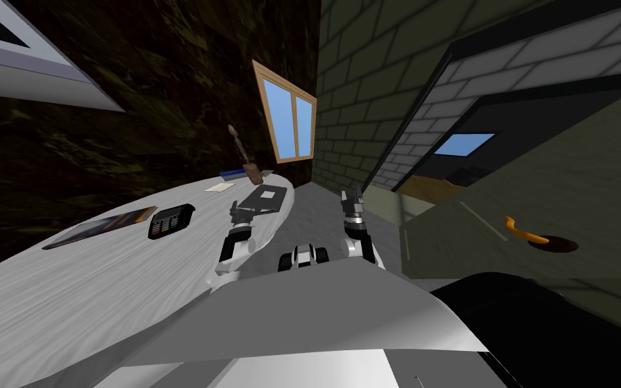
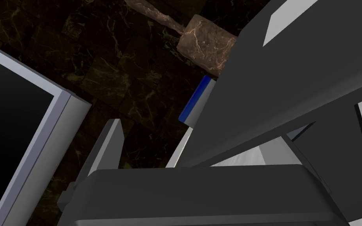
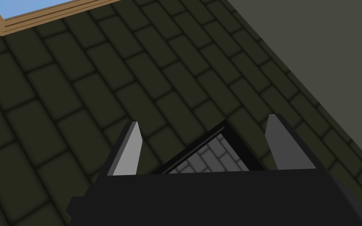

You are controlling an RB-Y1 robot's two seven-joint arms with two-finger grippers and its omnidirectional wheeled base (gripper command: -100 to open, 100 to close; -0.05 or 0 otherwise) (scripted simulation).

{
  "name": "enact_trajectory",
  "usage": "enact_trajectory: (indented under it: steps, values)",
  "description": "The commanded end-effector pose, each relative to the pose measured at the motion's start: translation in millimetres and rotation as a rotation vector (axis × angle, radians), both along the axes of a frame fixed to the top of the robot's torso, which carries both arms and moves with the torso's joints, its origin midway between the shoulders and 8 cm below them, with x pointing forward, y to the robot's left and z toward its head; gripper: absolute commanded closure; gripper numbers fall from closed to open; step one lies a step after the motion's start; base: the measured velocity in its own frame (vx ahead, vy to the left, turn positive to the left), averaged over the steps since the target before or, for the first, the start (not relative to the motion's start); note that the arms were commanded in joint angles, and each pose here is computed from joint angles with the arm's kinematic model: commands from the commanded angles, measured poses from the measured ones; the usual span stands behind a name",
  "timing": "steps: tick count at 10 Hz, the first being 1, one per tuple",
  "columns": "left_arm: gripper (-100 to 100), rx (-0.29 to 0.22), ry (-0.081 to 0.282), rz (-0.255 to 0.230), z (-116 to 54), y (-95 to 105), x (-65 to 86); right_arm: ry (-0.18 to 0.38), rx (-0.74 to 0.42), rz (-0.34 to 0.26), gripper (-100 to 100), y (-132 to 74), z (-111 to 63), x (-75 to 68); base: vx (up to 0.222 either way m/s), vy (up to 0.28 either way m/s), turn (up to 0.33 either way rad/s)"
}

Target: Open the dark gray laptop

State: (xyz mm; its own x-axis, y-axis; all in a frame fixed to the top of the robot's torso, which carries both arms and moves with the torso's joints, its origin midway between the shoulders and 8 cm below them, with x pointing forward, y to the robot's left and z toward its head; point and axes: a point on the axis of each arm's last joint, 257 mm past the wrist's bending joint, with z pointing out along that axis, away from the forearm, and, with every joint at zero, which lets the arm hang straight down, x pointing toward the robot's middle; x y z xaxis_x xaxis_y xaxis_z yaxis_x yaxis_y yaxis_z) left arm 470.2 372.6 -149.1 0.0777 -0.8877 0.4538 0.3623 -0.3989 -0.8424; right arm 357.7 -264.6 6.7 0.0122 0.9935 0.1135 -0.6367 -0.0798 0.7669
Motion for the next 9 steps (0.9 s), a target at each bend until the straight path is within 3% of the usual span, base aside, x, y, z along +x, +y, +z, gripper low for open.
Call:
enact_trajectory:
  steps: [1, 7, 8, 9]
  values:
    - [-100, 0.003, -0.003, -0.005, 15.0, 3.0, 0.8, 0.000, 0.000, 0.000, 0, 0.0, 0.0, 0.0, 0.005, -0.036, 0.017]
    - [-100, 0.007, -0.002, -0.017, 48.8, 8.6, -0.3, 0.000, 0.000, 0.000, 0, 0.0, 0.0, 0.0, 0.006, -0.023, 0.018]
    - [-100, 0.006, 0.001, -0.015, 43.5, 9.8, 1.3, 0.000, 0.000, 0.000, 0, 0.0, 0.0, 0.0, 0.003, -0.009, 0.006]
    - [0, 0.005, 0.005, -0.015, 42.9, 10.1, 1.3, 0.000, 0.000, 0.000, 0, 0.0, 0.0, 0.0, 0.000, 0.000, 0.000]
